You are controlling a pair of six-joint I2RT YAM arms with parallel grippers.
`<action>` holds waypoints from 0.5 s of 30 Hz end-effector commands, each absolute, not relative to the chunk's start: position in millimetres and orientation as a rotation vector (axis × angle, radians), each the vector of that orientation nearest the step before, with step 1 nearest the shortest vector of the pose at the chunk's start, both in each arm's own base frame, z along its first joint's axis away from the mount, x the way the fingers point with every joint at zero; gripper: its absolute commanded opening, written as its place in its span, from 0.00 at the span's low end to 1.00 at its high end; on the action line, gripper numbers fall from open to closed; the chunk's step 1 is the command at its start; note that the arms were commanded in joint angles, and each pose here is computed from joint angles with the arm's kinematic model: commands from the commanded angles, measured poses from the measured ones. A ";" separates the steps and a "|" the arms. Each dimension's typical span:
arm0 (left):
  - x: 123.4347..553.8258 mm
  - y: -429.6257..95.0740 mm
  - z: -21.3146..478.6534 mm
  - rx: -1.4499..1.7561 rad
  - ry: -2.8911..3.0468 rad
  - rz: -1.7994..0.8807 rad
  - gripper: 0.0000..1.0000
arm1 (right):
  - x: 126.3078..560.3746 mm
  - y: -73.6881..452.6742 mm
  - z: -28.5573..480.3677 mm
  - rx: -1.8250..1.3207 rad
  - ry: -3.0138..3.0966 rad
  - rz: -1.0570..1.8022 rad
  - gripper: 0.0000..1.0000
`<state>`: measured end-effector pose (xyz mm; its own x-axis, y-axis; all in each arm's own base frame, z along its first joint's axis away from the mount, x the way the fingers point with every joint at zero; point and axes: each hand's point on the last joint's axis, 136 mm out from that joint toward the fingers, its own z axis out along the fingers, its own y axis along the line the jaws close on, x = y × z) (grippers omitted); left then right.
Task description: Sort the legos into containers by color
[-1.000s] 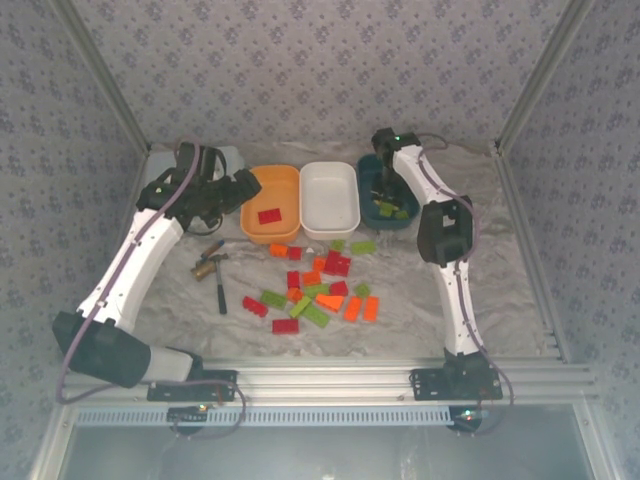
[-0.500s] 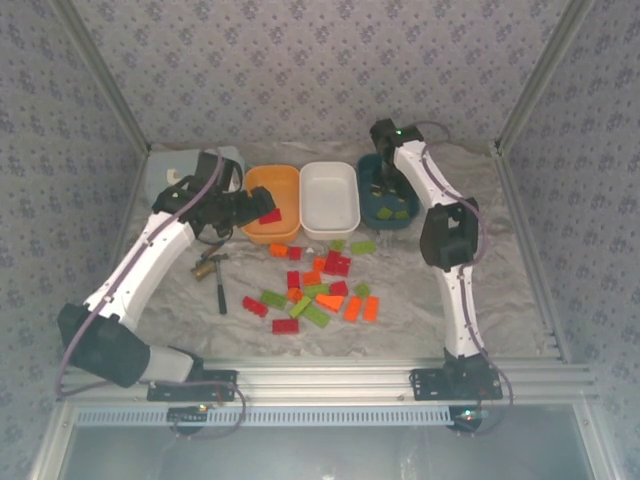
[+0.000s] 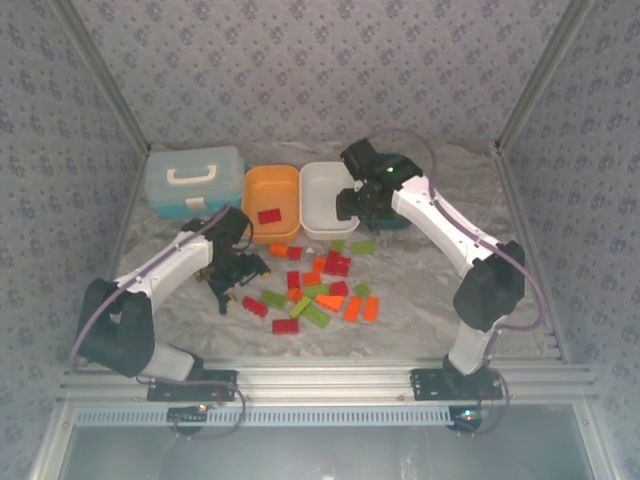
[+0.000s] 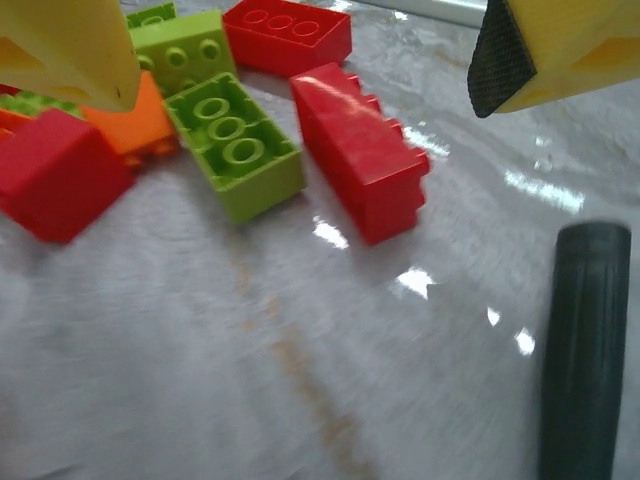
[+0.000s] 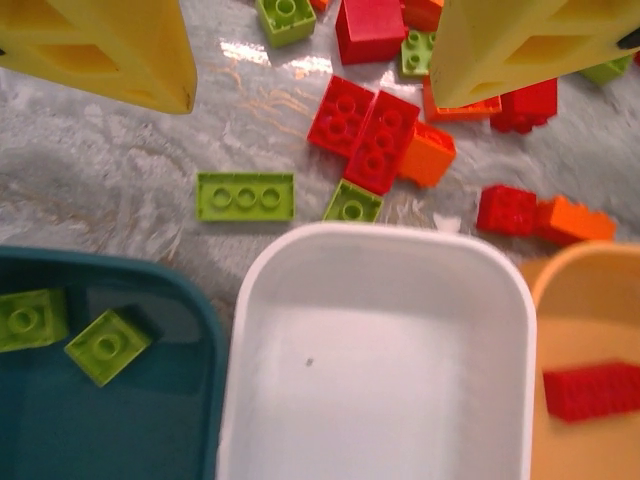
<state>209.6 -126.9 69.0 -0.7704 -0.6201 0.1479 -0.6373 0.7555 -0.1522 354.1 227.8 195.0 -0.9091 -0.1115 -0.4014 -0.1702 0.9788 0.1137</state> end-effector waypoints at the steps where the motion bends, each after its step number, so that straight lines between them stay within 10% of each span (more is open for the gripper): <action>1: 195.1 -133.1 63.6 1.347 -2.647 0.325 0.87 | 332.4 244.9 208.8 -0.337 2.684 0.305 0.64; 15: 196.2 -111.3 31.7 1.816 -2.488 0.347 0.70 | 304.6 233.7 223.8 -0.363 2.653 0.357 0.64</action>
